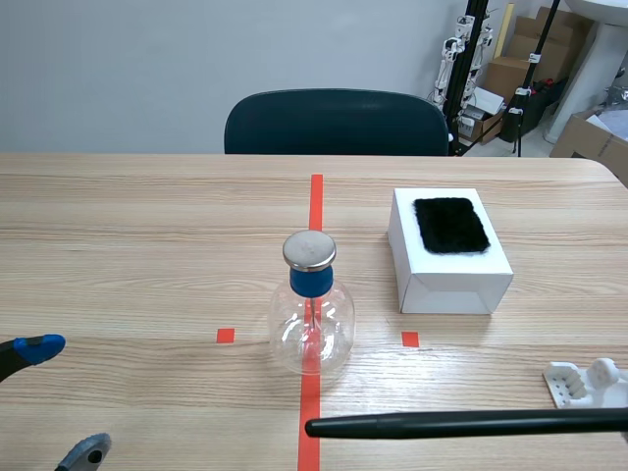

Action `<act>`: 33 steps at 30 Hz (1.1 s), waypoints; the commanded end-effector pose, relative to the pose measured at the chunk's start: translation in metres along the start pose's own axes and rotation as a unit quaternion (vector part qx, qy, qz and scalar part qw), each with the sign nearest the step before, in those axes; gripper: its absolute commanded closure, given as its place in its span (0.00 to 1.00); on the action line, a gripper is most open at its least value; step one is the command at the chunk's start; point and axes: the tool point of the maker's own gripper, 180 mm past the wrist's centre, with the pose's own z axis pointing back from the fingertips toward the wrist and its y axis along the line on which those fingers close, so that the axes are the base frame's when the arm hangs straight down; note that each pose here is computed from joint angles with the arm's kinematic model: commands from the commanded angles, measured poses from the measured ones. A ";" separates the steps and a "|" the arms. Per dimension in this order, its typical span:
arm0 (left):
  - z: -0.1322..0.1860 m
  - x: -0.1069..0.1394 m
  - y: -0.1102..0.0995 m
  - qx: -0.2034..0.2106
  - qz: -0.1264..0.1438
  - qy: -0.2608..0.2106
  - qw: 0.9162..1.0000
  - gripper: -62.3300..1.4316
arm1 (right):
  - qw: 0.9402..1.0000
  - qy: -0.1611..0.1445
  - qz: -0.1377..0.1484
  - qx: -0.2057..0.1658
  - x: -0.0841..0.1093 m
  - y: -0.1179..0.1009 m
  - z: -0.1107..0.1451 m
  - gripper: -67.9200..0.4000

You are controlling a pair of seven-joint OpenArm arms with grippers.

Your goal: Do the electroscope experiment. rub the rod on the fur

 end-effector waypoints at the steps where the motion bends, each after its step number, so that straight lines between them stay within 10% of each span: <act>1: 0.001 0.006 0.004 0.003 -0.004 -0.010 1.000 0.00 | 1.000 -0.004 0.001 -0.017 0.003 -0.009 -0.003 0.99; 15: 0.001 0.006 0.004 0.003 -0.004 -0.010 1.000 0.00 | 1.000 0.002 -0.004 -0.022 0.001 -0.010 -0.003 0.99; 21: 0.001 0.006 0.004 0.003 -0.004 -0.011 1.000 0.00 | 0.996 0.016 0.003 -0.084 -0.009 -0.034 -0.010 0.99; 27: 0.001 0.006 0.004 0.003 -0.004 -0.010 1.000 0.00 | 0.980 0.089 0.011 -0.179 -0.056 -0.084 -0.026 0.99; 33: 0.001 0.006 0.004 0.003 -0.004 -0.011 1.000 0.00 | 0.951 0.150 0.049 -0.268 -0.095 -0.143 -0.030 0.99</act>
